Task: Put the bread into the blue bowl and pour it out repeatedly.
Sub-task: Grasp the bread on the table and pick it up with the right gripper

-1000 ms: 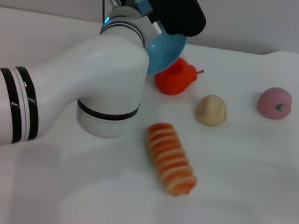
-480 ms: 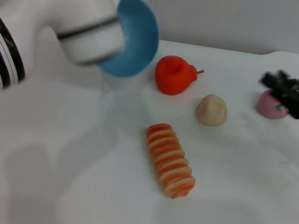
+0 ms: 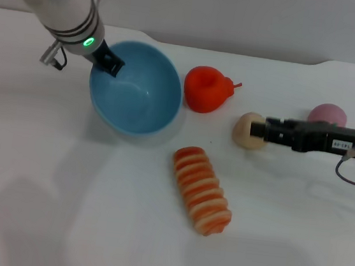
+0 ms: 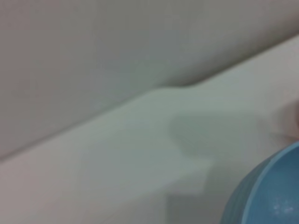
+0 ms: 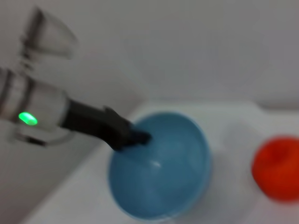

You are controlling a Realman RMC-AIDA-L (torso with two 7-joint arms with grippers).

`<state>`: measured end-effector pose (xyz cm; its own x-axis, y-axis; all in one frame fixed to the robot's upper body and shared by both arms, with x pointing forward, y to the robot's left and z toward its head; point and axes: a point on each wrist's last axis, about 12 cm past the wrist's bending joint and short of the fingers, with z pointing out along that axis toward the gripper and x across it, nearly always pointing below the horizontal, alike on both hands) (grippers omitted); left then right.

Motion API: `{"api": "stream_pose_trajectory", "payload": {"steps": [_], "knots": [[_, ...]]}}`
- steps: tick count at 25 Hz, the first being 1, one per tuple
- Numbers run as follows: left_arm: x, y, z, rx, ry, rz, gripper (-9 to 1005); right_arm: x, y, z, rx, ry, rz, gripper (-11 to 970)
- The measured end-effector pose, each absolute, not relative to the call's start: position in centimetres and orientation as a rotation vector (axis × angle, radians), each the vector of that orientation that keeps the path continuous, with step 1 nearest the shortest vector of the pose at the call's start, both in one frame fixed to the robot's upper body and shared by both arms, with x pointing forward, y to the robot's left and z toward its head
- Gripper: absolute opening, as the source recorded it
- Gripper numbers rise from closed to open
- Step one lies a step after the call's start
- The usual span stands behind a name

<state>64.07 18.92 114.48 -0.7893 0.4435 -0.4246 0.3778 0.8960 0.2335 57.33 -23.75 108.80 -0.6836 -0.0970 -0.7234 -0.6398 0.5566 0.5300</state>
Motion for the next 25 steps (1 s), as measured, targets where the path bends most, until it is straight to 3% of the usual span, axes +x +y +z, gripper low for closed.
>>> {"api": "stream_pose_trajectory", "payload": {"steps": [10,25], "knots": [[63.0,21.5,114.0,0.51,2.715,-0.001,-1,59.0,-19.4,108.9,-0.783,2.531,0.853,577],[63.2,21.3,114.4,0.513,2.65,-0.084,0,58.3,-14.4,107.7,-0.898,2.595,0.803,577]]}}
